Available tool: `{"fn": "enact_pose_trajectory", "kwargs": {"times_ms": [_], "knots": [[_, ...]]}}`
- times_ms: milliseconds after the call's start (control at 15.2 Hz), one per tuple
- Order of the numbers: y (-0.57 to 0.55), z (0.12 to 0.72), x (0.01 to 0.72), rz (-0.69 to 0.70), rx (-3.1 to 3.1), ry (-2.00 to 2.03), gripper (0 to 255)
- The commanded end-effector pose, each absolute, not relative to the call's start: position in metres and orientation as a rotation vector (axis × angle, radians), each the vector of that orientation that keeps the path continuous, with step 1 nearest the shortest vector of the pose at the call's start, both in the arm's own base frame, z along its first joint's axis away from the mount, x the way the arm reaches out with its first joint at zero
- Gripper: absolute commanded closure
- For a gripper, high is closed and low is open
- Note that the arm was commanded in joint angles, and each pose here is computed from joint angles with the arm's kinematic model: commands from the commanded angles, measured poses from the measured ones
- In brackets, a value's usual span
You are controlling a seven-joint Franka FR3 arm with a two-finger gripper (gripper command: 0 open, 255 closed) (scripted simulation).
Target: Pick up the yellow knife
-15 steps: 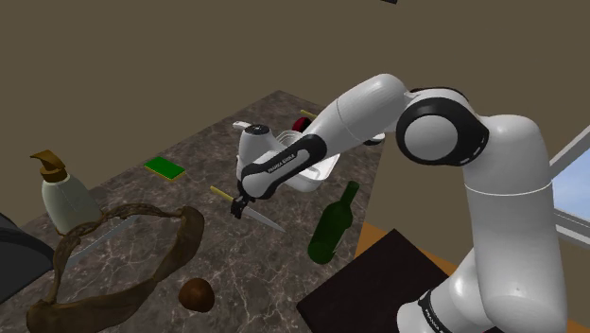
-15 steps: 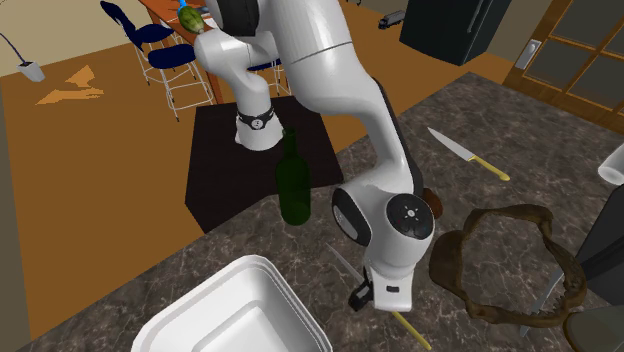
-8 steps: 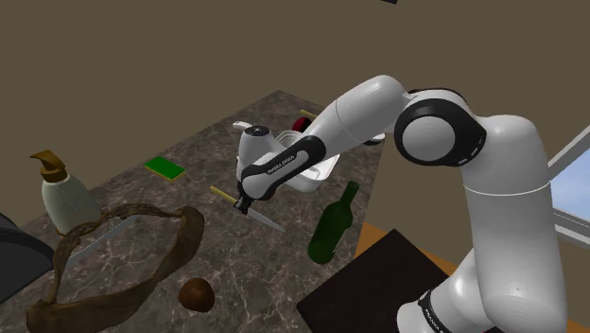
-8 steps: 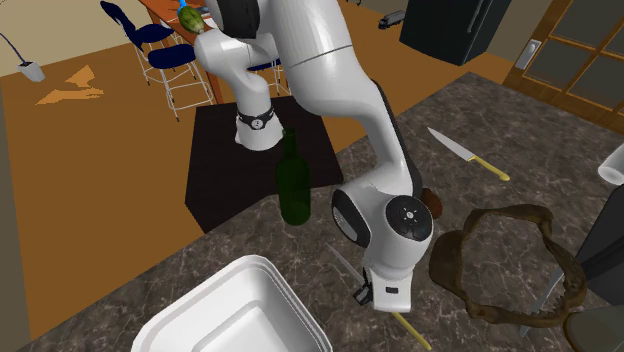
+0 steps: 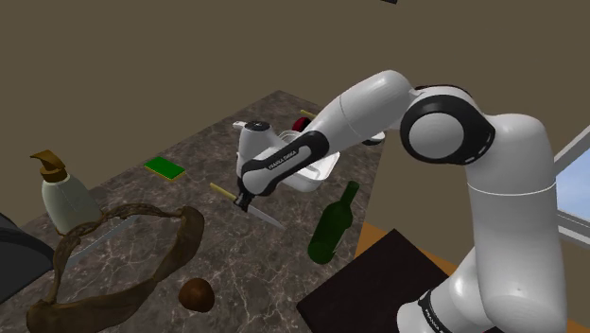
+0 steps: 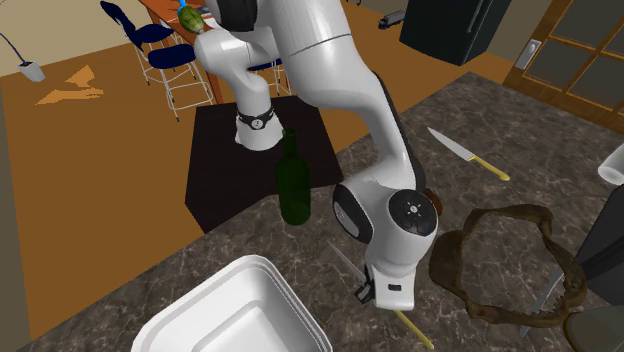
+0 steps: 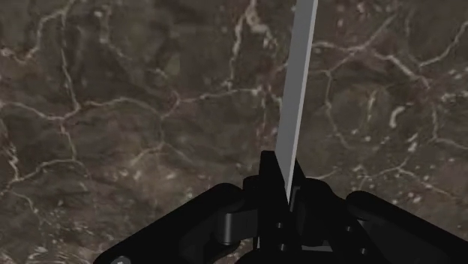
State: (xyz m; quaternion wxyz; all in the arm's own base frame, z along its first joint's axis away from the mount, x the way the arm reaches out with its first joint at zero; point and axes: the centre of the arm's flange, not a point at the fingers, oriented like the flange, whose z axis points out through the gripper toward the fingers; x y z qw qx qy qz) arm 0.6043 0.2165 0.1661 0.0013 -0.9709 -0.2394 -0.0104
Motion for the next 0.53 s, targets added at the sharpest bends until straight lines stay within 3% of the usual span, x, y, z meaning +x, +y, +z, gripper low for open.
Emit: {"fn": "enact_pose_trajectory", "kwargs": {"times_ms": [0,462], "knots": [[0.216,0.177,0.603,-0.032,-3.047,-0.752,255],[0.216,0.214,0.603,-0.032,-3.047,-0.752,255]]}}
